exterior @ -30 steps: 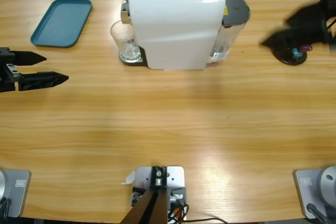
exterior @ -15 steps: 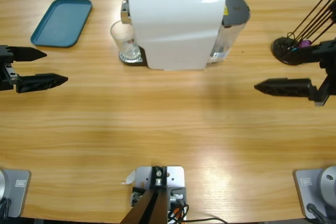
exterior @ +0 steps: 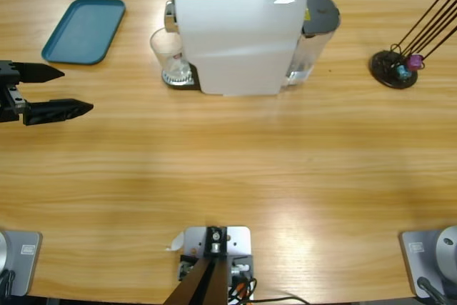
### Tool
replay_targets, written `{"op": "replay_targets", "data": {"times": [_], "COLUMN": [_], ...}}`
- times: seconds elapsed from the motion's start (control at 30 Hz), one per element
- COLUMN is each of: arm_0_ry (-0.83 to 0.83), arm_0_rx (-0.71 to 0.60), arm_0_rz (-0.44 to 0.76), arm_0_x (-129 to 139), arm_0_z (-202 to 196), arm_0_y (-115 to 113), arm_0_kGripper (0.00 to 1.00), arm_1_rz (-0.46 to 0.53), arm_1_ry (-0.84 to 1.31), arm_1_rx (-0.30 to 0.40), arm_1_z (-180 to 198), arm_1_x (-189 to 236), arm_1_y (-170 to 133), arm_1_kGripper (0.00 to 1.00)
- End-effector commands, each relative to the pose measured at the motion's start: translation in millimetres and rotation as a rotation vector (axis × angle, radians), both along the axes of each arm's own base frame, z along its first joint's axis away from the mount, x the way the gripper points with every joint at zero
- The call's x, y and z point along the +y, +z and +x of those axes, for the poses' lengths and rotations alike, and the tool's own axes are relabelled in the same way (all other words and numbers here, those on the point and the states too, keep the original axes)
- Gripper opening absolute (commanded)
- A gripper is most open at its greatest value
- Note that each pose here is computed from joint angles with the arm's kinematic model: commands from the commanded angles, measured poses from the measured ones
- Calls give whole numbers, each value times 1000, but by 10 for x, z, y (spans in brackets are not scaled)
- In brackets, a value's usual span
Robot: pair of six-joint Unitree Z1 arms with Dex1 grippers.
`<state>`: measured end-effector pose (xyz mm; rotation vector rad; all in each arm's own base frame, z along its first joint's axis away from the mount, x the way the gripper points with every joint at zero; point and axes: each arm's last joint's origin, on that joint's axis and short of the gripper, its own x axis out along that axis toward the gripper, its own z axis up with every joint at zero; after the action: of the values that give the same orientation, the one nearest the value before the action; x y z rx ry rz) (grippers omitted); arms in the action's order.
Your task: Pour coffee
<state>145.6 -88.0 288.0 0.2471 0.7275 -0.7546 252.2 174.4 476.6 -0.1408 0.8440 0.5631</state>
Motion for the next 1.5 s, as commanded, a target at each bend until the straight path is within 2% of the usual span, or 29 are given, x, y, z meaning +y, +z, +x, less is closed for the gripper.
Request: {"op": "replay_targets", "data": {"times": [0.03,0.17,0.43,0.8,0.97,1.23,1.5], "arm_0_ry": [-9,-9,-9,-8,-8,-36,-39], "arm_0_rx": [33,51,55,73,84,-23,-18], "arm_0_rz": [15,23,24,34,40,-30,-32], "arm_0_x": [-10,-28,-27,-40,-51,-136,-156], "arm_0_z": [38,72,71,98,119,257,303], "arm_0_y": [-55,-91,-98,-140,-175,-18,-18], "arm_0_kGripper": [996,996,996,996,996,996,996], "arm_1_rz": [-111,-120,-142,-128,-137,-134,-148], "arm_1_ry": [-63,-52,-25,3,24,44,48], "arm_1_rx": [98,110,190,212,257,286,305], "arm_1_z": [471,393,598,705,674,689,749], "arm_1_x": [241,222,390,525,540,580,639], "arm_1_y": [-313,-320,-591,-673,-738,-810,-906], "arm_1_kGripper": [0,0,0,0,0,0,0]}}
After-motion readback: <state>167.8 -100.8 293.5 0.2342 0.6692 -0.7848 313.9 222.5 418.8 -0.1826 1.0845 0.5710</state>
